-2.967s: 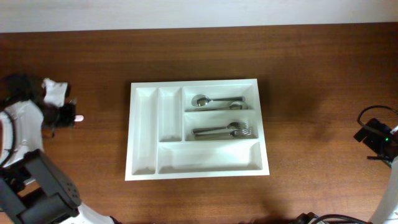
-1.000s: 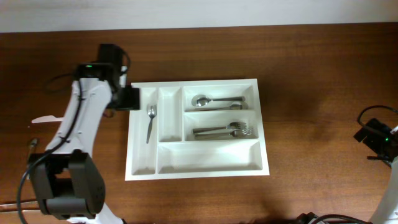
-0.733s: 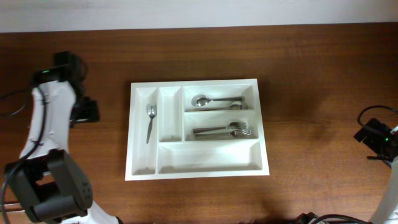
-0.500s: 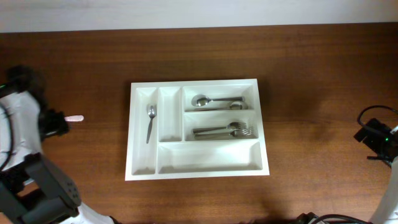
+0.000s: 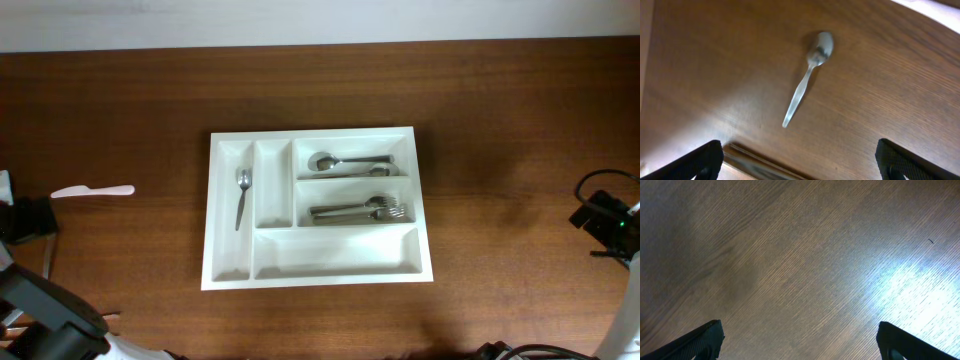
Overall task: Pack container
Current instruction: 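Lower the left gripper over the second small silver spoon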
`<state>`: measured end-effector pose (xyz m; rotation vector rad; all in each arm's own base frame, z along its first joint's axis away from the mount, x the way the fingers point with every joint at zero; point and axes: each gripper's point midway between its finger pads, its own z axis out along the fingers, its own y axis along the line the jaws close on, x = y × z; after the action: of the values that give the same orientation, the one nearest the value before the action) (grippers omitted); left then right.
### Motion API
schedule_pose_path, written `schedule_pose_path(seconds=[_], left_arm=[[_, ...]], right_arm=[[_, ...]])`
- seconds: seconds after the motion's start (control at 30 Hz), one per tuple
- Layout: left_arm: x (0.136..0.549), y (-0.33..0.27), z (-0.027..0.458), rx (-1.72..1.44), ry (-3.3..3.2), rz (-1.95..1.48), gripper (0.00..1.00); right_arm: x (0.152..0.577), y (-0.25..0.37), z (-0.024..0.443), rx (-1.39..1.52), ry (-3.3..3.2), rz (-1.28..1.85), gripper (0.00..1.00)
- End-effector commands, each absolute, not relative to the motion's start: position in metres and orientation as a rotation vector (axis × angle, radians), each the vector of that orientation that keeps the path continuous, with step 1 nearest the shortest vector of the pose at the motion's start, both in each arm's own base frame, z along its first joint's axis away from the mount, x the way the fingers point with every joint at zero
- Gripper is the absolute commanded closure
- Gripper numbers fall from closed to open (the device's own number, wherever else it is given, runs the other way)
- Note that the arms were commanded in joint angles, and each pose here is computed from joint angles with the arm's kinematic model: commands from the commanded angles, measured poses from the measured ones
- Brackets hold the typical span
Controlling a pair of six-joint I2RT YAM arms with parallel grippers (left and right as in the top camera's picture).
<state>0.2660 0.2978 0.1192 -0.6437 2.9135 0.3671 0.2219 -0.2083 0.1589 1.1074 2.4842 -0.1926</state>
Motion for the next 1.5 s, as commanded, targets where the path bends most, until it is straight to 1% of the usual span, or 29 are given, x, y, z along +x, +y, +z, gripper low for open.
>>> schedule_pose_path(seconds=[0.0, 0.13, 0.4, 0.43, 0.57, 1.0, 1.47], left_arm=[[0.281, 0.291, 0.113, -0.265, 2.929, 0.224, 0.01], [0.283, 0.293, 0.098, -0.071, 2.972, 0.218, 0.01], [0.269, 0.297, 0.052, -0.078, 3.119, 0.165, 0.01], [0.268, 0.298, 0.05, -0.078, 3.127, 0.168, 0.01], [0.268, 0.302, 0.042, -0.079, 3.141, 0.185, 0.01], [0.261, 0.297, 0.009, -0.107, 3.206, 0.088, 0.01], [0.265, 0.301, 0.005, -0.107, 3.193, 0.108, 0.0]], right_arm=[[0.222, -0.209, 0.158, 1.124, 2.474, -0.184, 0.01], [0.222, -0.209, 0.158, 1.124, 2.474, -0.184, 0.01], [0.222, -0.209, 0.158, 1.124, 2.474, -0.184, 0.01], [0.222, -0.209, 0.158, 1.125, 2.474, -0.184, 0.02], [0.222, -0.209, 0.158, 1.124, 2.474, -0.184, 0.01], [0.222, -0.209, 0.158, 1.124, 2.474, -0.184, 0.01], [0.222, -0.209, 0.158, 1.124, 2.474, -0.184, 0.01]])
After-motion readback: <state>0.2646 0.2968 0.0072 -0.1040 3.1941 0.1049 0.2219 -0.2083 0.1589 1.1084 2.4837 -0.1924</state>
